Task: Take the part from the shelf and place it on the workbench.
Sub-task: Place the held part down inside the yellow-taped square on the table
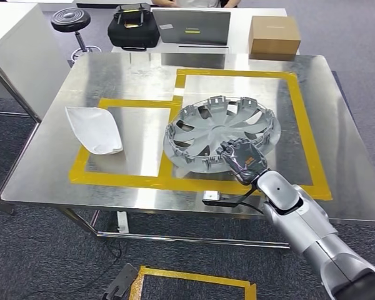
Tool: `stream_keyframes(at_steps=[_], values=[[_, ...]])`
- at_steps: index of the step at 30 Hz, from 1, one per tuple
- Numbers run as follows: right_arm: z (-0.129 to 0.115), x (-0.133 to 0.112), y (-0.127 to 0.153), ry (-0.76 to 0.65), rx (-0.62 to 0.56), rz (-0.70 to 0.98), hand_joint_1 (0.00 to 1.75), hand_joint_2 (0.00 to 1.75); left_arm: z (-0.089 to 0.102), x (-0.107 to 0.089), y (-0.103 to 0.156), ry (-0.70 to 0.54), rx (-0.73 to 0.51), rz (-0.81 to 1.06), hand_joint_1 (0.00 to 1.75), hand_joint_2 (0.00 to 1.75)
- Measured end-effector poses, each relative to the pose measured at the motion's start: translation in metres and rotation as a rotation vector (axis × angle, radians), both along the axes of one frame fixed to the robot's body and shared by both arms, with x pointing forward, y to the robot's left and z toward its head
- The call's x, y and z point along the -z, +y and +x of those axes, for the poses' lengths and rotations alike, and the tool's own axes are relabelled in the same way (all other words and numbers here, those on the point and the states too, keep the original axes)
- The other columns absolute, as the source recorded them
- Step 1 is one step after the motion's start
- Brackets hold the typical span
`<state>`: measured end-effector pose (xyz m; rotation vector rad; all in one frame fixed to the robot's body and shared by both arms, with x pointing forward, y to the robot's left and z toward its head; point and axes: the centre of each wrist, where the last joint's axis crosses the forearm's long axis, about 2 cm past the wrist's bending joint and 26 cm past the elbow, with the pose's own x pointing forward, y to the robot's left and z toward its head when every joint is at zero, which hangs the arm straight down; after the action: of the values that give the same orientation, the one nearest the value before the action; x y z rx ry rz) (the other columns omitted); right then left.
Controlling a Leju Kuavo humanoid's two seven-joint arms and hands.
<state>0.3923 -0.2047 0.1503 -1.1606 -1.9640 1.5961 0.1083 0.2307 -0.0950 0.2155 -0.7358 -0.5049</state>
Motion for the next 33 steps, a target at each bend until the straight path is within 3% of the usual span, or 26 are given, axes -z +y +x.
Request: stream_keyframes(at_steps=[15,21,33], values=[[0.000,0.001,-0.001,0.015,0.014,0.005,1.75,1.75,0.000,0.000,-0.001,0.000,-0.001,-0.001,0.00,1.75],[0.020,0.002,-0.033,0.341,0.287,0.084,1.75,1.75,-0.006,0.001,-0.001,0.023,-0.024,0.010,0.00,1.75],[0.031,0.002,-0.056,0.360,0.380,0.103,1.75,1.75,-0.009,0.002,-0.001,0.024,-0.020,0.014,0.00,1.75]])
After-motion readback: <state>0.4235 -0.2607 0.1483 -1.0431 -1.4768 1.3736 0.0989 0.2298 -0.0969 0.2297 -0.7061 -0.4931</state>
